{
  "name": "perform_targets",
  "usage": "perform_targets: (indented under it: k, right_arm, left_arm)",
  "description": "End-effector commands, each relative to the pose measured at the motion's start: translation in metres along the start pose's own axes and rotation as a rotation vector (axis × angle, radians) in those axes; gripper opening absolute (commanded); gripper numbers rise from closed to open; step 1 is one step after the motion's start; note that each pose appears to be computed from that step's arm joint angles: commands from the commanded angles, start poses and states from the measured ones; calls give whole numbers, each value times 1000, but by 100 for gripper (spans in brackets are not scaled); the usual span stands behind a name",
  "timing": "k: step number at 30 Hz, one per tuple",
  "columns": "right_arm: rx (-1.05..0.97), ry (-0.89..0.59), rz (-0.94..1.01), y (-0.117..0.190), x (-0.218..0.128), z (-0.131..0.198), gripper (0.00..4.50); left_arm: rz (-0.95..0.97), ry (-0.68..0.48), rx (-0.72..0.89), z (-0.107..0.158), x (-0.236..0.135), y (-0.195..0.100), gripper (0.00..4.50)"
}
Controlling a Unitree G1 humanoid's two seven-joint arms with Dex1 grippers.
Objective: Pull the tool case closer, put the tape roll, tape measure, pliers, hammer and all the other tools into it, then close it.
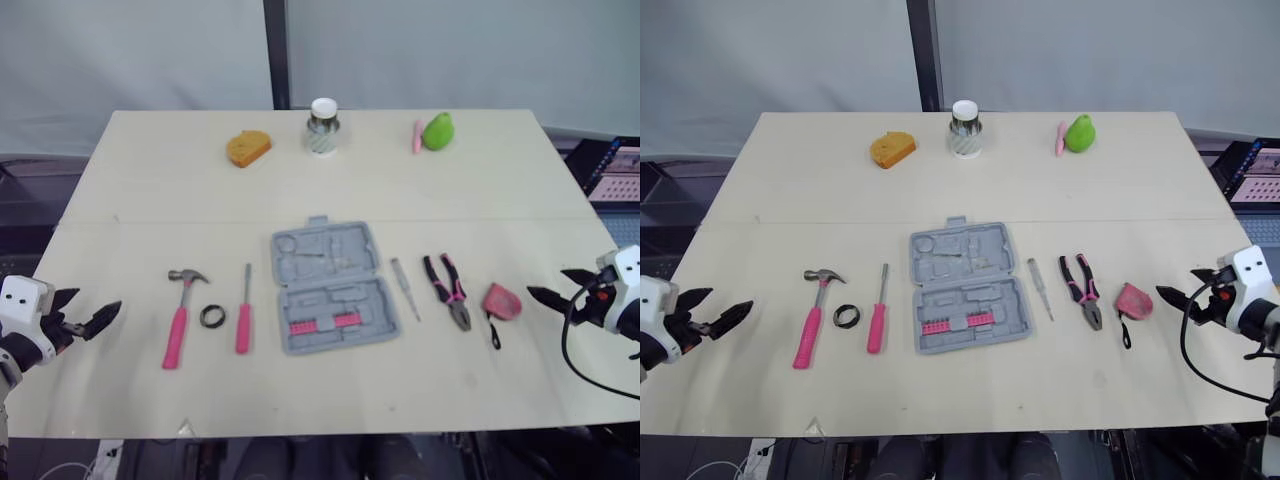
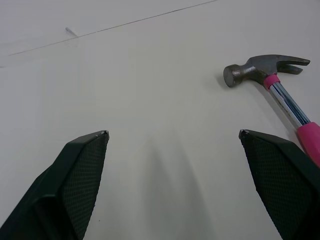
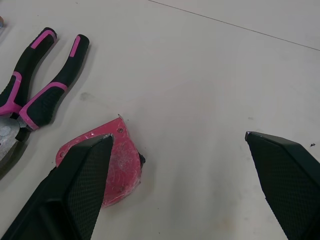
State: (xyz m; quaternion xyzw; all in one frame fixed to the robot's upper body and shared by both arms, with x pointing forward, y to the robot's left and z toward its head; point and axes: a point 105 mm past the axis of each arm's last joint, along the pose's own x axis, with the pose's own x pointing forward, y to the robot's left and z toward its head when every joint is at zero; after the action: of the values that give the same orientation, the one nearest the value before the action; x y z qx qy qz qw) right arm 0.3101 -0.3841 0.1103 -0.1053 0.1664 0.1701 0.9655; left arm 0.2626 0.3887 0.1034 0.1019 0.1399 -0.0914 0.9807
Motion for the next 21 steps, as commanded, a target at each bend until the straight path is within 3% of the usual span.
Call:
perform_targets:
  k: [1,21]
  right_arm:
    - [-14,-54,-26,-6,-6,13,450]
    - [-19,-40,-19,-6,-6,12,450]
  left_arm:
    - [10,-20,4,5,-7,4,449]
    - [-2,-19,8,3,-7,0,449]
